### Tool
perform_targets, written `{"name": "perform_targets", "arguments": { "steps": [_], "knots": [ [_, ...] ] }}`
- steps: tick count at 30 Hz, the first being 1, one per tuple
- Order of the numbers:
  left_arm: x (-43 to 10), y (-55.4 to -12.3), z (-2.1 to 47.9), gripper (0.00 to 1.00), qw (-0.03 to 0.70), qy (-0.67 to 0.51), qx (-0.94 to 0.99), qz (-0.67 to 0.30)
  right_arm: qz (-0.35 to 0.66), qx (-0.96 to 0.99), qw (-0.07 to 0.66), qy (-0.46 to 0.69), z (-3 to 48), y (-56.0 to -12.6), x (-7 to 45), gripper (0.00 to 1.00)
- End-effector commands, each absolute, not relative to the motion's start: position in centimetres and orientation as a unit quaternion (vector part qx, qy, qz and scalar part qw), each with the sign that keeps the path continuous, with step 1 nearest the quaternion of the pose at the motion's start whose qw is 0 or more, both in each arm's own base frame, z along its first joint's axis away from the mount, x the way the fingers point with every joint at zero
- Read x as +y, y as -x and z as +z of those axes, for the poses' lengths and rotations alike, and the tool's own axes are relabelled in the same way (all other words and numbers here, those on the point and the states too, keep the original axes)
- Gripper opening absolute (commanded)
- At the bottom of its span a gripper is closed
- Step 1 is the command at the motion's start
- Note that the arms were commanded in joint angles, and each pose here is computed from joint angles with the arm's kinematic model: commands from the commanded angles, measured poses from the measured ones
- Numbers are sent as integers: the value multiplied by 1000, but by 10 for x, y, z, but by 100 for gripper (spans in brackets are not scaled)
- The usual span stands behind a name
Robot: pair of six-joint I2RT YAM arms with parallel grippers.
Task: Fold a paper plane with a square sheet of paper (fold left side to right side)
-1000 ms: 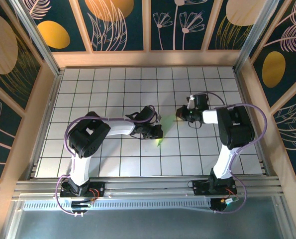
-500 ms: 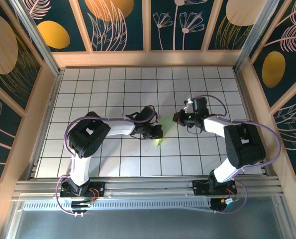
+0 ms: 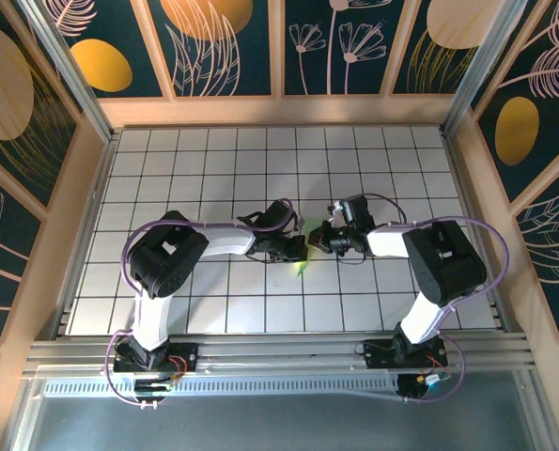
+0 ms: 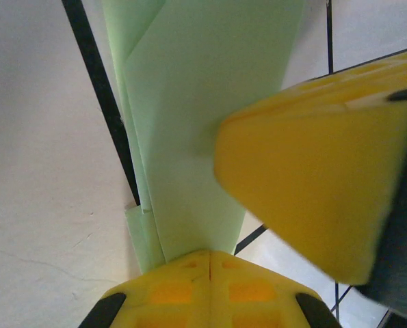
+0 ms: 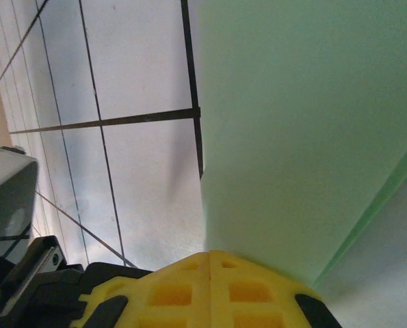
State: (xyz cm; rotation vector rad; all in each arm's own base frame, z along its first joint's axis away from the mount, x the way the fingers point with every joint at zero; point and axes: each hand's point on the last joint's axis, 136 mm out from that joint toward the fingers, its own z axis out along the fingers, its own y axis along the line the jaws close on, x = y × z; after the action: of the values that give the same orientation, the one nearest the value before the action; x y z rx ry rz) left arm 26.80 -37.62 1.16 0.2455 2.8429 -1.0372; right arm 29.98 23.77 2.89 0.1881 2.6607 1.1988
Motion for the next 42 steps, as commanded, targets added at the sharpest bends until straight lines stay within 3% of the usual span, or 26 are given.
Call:
{"name": "perform_targets", "arguments": {
  "steps": [1, 5, 11, 19, 42],
  "knots": [
    [-326, -254, -40, 0, 22, -43, 973, -227, 413, 903, 98, -66, 22, -297, 244, 0],
    [-332, -260, -28, 0, 36, -38, 968, -246, 382, 917, 83, -78, 3, -290, 234, 0],
    [-348, -273, 22, 11, 80, -43, 948, -305, 338, 935, 58, -92, -24, -278, 220, 0],
    [-368, -259, 62, 4, 59, -54, 913, -401, 325, 940, 58, -91, -29, -278, 215, 0],
    [-375, -246, 26, 0, -5, -58, 913, -405, 315, 944, 53, -86, -32, -276, 213, 0]
  ]
}}
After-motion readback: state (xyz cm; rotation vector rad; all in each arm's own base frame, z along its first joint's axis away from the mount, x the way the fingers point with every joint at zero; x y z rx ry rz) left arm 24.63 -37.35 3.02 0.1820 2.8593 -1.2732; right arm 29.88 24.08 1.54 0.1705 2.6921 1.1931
